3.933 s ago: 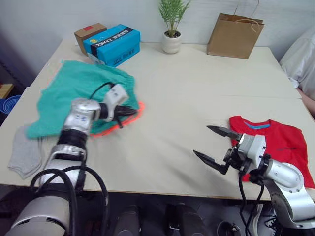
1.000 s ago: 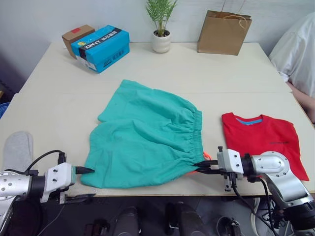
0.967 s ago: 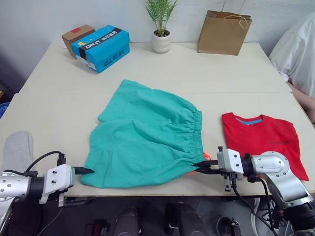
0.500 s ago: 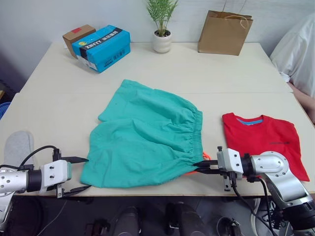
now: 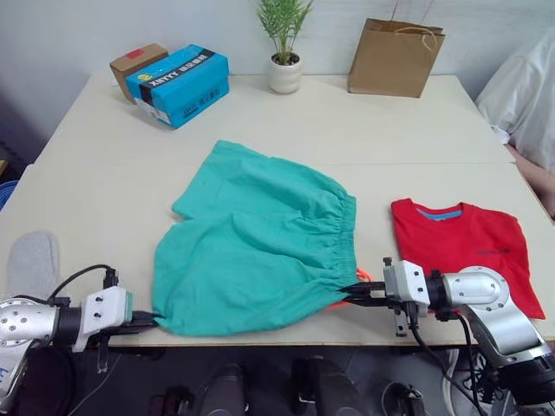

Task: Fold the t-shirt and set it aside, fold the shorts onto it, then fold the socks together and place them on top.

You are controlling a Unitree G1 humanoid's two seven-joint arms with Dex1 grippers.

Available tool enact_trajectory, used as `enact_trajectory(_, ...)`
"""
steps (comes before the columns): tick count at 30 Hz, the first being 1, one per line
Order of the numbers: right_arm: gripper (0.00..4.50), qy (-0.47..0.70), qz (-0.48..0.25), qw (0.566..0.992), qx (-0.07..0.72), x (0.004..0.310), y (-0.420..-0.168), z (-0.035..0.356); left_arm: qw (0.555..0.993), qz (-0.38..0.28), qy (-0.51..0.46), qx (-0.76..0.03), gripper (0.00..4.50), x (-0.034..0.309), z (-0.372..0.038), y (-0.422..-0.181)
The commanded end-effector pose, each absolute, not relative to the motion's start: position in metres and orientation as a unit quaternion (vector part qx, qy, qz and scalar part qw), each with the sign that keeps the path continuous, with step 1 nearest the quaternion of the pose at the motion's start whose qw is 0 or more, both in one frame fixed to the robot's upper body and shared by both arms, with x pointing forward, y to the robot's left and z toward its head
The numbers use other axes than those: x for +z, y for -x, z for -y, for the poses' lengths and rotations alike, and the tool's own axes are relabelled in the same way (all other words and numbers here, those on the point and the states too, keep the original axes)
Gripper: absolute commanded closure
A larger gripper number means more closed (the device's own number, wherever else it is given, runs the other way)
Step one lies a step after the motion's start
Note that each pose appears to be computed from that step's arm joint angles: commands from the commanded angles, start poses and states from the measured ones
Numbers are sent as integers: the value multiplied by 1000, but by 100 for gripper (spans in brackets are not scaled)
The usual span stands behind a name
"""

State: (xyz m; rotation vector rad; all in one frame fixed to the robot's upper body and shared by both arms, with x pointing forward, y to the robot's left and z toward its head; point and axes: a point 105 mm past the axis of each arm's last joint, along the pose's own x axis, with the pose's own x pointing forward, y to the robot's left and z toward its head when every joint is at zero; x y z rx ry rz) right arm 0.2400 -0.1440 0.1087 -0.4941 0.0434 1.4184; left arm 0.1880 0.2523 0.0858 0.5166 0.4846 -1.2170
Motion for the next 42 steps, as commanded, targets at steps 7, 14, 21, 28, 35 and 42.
enact_trajectory(7, 450, 111, -95, 743, 654, 129, -205, 158, 750, -275, -57, -599, 447, 140, -227, -147)
enact_trajectory(14, 450, 76, -87, 788, 604, 164, -239, 168, 836, -133, -100, -523, 447, 203, -234, -231)
enact_trajectory(21, 450, 42, -27, 902, 429, 203, -330, 189, 886, -6, -194, -421, 447, 267, -237, -341)
enact_trajectory(28, 450, 66, -20, 948, 309, 197, -388, 198, 907, 24, -229, -351, 447, 279, -208, -425)
enact_trajectory(35, 450, 66, -33, 950, 302, 175, -397, 183, 905, 2, -264, -333, 447, 250, -192, -448)
enact_trajectory(42, 450, 82, -41, 956, 278, 158, -391, 186, 919, -8, -213, -331, 428, 233, -188, -452)
